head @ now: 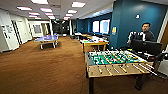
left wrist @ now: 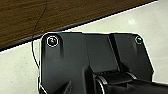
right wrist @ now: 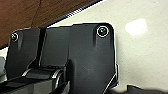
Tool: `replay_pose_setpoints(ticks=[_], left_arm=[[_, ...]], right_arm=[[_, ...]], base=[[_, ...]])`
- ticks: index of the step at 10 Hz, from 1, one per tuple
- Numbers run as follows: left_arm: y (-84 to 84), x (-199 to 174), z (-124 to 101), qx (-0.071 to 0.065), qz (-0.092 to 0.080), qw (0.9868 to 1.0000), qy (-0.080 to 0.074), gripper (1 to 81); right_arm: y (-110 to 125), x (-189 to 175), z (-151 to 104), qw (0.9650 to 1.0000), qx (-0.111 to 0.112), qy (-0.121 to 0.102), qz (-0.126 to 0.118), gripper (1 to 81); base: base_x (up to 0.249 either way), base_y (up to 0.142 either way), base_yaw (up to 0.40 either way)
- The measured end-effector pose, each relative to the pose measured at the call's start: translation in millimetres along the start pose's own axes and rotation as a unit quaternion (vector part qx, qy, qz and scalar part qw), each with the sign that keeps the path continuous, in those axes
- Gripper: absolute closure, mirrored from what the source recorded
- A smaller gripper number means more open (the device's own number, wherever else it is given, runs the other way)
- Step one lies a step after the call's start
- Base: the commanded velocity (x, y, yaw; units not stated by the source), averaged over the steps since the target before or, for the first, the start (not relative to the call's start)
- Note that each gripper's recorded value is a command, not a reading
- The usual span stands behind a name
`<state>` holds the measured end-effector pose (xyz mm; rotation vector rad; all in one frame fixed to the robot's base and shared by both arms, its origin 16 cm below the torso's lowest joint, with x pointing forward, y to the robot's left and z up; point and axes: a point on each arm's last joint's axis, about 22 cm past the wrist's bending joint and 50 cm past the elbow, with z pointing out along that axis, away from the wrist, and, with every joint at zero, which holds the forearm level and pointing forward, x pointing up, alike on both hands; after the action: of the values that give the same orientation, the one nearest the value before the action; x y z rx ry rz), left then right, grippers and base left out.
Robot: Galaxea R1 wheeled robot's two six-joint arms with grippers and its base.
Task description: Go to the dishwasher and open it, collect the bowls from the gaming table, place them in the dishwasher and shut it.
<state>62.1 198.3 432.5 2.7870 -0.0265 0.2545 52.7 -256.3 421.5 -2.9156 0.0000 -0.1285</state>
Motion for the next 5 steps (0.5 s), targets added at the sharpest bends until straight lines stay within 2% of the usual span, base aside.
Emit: replay_pose_setpoints(ticks=[5], left_arm=[[-4.1, 0.0, -1.2, 0.003, 0.0, 1.0, 0.0, 1.0]], right_arm=[[-1.4, -0.5, 0.4, 1.0, 0.001, 0.0, 0.0, 1.0]], base=[[0.116, 0.079, 0.0]])
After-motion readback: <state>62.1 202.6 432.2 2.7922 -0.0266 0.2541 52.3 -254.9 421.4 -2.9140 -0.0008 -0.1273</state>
